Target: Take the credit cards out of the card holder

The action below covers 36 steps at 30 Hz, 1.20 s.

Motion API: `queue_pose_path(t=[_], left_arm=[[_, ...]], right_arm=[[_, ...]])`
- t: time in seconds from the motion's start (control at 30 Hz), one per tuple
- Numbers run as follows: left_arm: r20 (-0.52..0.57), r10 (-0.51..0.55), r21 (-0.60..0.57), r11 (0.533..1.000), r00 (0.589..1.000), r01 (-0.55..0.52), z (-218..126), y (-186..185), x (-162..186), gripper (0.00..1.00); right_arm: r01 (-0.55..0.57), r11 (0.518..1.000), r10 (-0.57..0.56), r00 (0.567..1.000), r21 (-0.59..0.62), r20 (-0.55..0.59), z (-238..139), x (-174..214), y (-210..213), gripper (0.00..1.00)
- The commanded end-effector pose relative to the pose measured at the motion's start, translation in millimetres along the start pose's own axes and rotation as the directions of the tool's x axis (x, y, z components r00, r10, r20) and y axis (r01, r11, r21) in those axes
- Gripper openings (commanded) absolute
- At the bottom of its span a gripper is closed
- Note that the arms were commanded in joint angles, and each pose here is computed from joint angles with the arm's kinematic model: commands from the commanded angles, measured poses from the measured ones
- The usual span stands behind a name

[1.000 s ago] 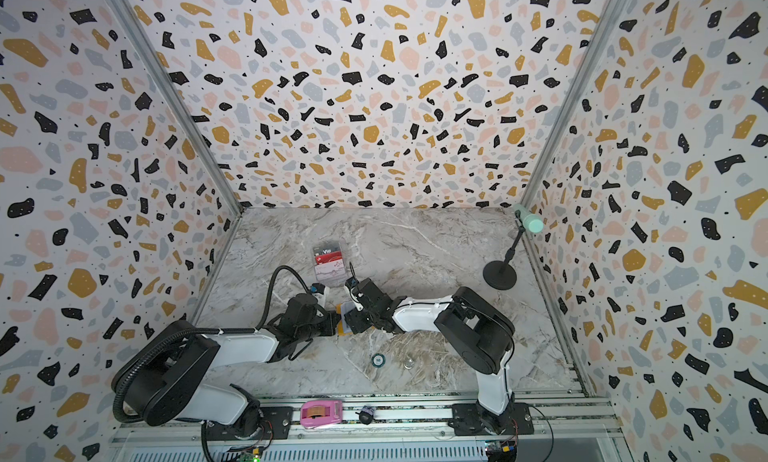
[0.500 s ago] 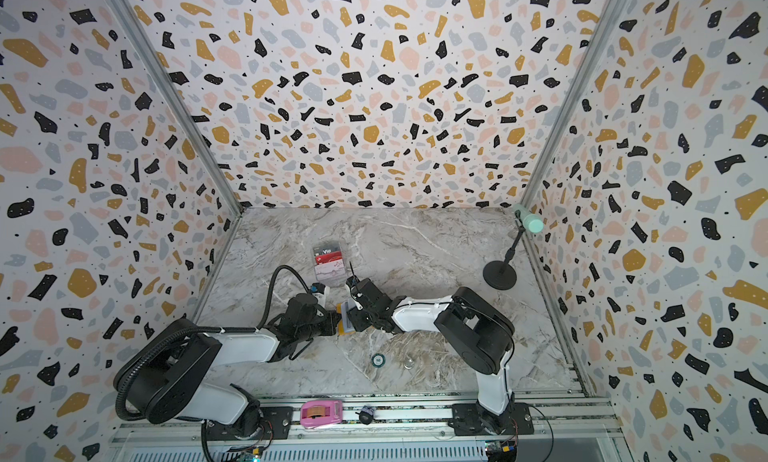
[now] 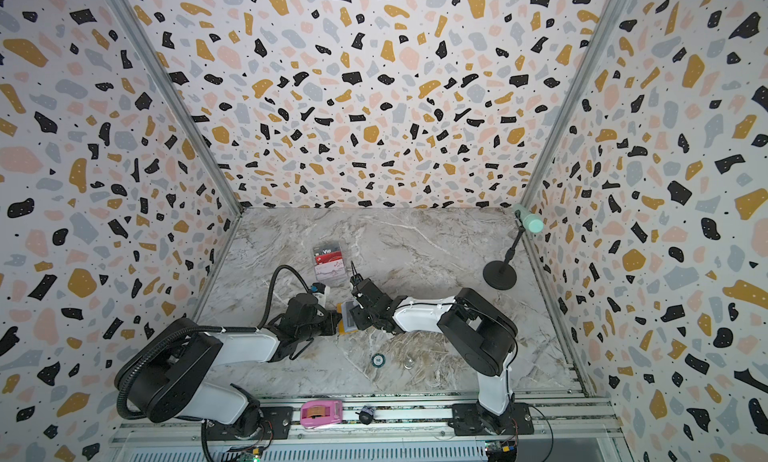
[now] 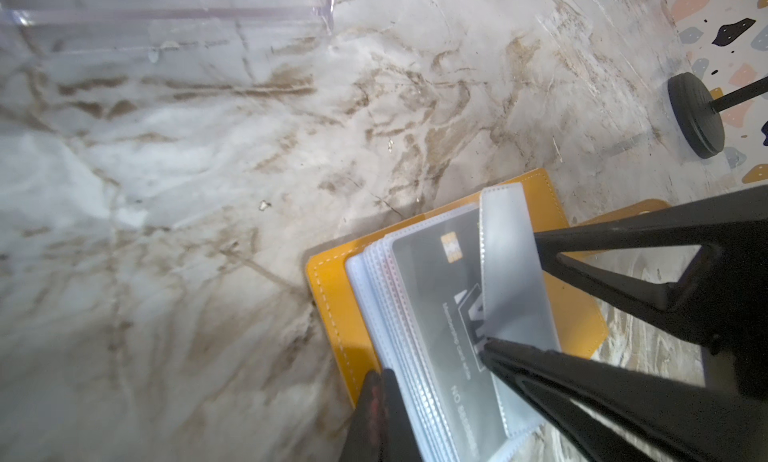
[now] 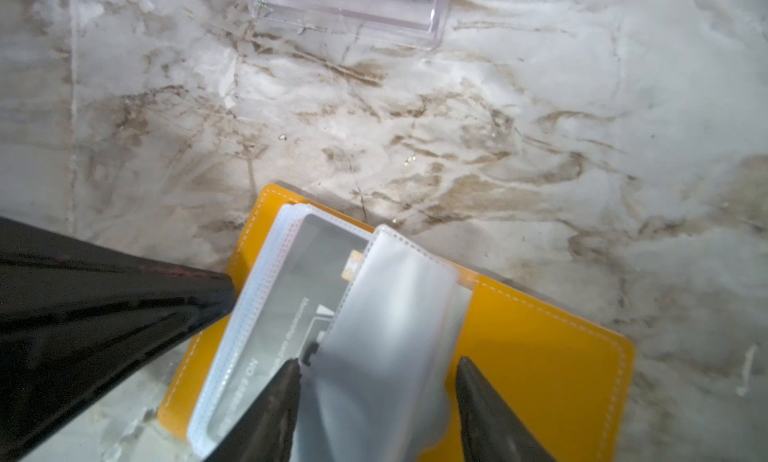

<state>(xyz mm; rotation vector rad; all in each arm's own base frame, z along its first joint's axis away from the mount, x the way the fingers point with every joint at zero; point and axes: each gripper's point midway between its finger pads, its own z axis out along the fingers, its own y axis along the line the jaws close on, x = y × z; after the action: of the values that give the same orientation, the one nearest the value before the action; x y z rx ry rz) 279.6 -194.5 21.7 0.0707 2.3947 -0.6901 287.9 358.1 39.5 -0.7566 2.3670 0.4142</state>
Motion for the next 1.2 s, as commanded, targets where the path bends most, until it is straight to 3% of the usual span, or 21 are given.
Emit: queue_pose_path(t=[0.0,0.43,0.97,1.17], left_arm=[[-0.059,-0.012,-0.054,0.999,0.998,0.009,0,15,21,0.00],[-0.052,0.000,-0.049,0.999,0.999,-0.003,0,11,14,0.00],[-0.045,0.021,-0.049,0.999,0.999,-0.023,1,7,6,0.00],[-0.051,0.020,-0.052,0.998,0.998,-0.023,2,9,9,0.00]], right_arm=[[-0.017,0.999,0.018,1.000,0.027,-0.010,-14,1,-10,0.56],[-0.061,0.993,0.063,0.998,0.099,-0.022,-24,5,-34,0.43],[-0.053,0.960,0.069,0.996,0.277,-0.048,-49,5,-69,0.37],[-0.073,0.976,0.081,0.996,0.203,-0.027,-67,-13,-63,0.38]])
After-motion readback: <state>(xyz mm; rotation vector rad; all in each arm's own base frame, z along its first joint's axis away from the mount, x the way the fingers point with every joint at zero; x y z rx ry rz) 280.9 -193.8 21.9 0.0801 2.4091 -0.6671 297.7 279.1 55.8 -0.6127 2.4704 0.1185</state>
